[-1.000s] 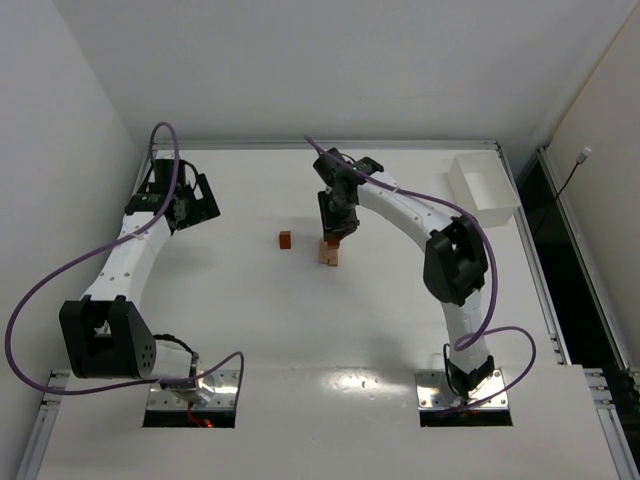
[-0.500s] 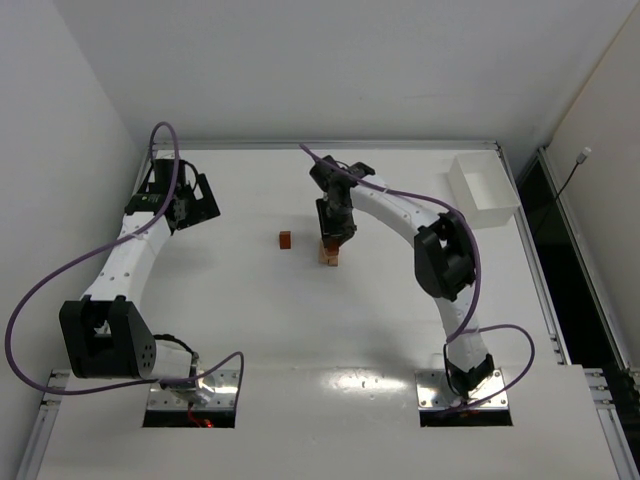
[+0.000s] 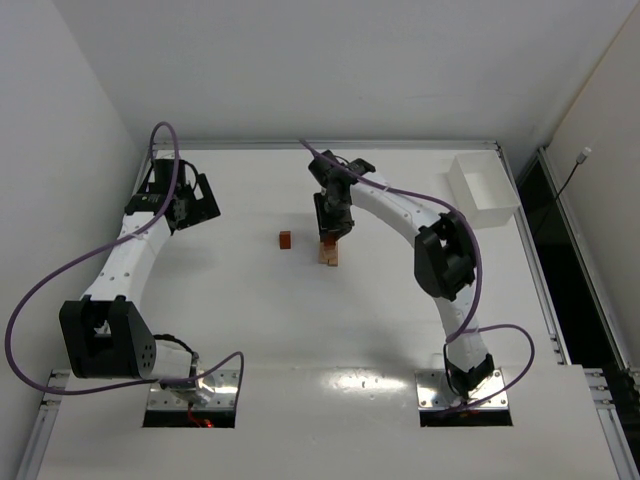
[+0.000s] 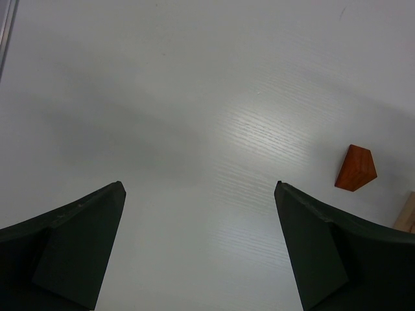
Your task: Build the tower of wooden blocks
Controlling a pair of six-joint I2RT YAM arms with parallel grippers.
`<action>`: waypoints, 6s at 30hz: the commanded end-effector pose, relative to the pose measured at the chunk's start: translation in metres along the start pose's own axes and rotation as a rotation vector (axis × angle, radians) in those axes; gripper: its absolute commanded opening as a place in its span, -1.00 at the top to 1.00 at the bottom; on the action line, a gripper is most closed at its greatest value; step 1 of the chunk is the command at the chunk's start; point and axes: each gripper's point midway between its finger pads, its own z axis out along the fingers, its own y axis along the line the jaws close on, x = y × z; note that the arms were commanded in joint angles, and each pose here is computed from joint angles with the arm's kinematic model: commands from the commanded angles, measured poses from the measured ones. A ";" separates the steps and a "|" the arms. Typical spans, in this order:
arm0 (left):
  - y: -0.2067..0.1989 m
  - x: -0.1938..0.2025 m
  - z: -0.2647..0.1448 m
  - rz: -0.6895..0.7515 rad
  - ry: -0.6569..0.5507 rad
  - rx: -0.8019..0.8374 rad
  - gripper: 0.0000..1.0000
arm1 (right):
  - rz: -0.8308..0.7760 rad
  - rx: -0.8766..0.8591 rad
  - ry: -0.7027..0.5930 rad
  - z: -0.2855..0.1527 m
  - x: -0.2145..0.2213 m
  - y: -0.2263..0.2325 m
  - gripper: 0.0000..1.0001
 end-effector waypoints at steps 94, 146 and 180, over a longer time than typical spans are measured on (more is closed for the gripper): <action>-0.194 0.118 0.094 0.408 0.359 0.184 -0.26 | 0.119 -0.021 -0.483 -0.183 -0.055 -0.194 -0.49; -0.272 0.114 -0.072 0.458 0.297 0.568 1.00 | 0.171 -0.108 -0.401 -0.158 -0.032 -0.171 -0.44; -0.297 0.143 -0.015 0.477 0.356 0.446 1.00 | 0.179 -0.121 -0.384 -0.150 -0.032 -0.173 -0.44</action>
